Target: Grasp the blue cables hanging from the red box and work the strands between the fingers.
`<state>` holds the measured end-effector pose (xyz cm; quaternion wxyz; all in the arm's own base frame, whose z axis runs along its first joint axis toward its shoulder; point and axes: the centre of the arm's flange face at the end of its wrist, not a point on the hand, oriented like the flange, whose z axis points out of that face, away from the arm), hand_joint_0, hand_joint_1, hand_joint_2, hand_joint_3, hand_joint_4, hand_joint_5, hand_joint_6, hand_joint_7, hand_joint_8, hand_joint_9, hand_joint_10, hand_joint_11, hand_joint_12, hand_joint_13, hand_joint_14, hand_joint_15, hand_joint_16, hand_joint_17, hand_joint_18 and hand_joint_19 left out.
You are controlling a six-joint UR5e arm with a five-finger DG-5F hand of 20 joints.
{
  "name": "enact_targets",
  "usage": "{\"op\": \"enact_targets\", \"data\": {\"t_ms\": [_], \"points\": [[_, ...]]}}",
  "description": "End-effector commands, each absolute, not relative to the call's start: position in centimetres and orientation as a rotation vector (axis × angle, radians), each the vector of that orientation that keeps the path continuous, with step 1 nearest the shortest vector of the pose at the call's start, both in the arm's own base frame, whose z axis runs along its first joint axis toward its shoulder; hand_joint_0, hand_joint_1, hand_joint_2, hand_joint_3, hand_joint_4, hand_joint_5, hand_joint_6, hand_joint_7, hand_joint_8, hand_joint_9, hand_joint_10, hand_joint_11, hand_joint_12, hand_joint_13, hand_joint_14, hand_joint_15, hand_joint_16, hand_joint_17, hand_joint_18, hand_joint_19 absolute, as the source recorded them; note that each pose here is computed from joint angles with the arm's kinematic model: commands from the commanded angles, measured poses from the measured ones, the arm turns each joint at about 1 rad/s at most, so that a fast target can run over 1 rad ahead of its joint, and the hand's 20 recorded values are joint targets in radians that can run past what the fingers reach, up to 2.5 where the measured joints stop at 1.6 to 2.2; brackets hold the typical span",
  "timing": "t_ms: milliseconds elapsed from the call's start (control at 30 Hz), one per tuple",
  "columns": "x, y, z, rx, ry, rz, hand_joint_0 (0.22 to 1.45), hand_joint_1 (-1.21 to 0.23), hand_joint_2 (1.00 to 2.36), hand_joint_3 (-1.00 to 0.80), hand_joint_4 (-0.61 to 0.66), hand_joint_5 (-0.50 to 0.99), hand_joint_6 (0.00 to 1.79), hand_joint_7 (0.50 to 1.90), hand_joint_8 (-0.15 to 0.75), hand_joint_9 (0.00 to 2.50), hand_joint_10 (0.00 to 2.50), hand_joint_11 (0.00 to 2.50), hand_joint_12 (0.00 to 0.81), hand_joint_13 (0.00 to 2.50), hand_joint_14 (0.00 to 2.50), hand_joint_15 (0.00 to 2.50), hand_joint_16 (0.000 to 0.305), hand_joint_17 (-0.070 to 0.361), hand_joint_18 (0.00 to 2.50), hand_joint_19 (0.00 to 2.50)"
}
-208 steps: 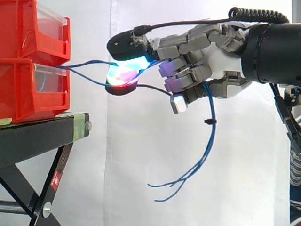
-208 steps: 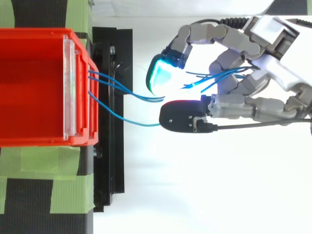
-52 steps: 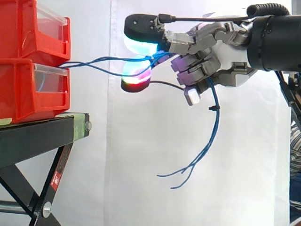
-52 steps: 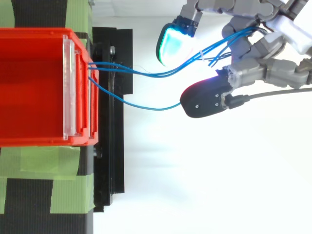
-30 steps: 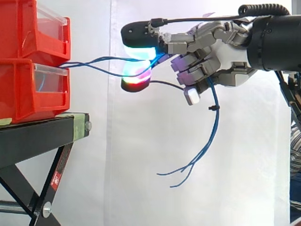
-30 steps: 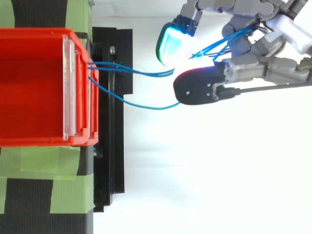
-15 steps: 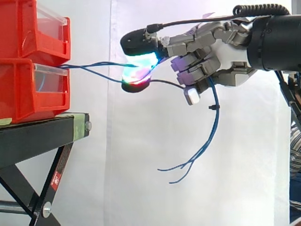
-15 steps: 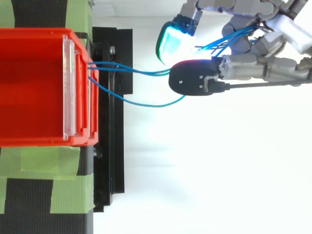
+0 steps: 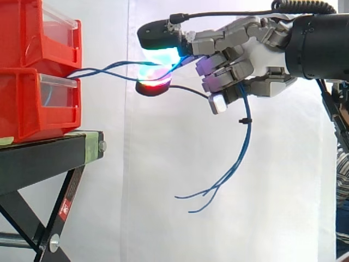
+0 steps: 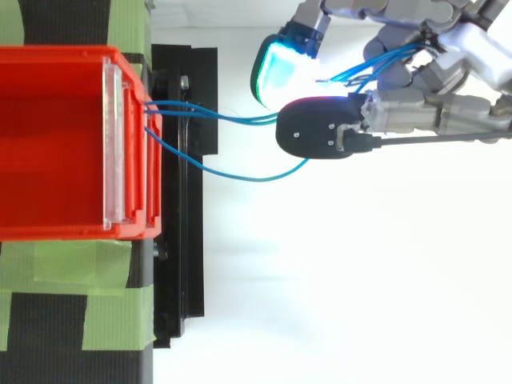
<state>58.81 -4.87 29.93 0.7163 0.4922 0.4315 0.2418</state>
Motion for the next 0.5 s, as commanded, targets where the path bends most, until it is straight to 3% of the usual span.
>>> {"op": "enact_targets", "data": {"t_ms": [0,200,467], "points": [[58.84,-4.52,29.93,1.095,0.949,0.548,0.93,-0.66,1.01,-0.42,0.27,0.35,0.04,1.40,0.532,1.78,2.50,2.50,0.684,1.96,2.50,1.71,0.243,0.182,2.50,0.60],[58.74,-4.30,29.81,1.098,0.961,0.546,0.89,-0.68,1.01,-0.45,0.28,0.34,0.04,1.41,0.532,1.78,2.50,2.50,0.684,1.96,2.50,1.71,0.243,0.182,2.50,0.60],[58.59,-4.13,29.61,1.107,0.976,0.554,0.83,-0.69,1.01,-0.62,0.26,0.32,0.02,1.42,0.532,1.78,2.50,2.50,0.684,1.96,2.50,1.71,0.243,0.182,2.50,0.60]]}}
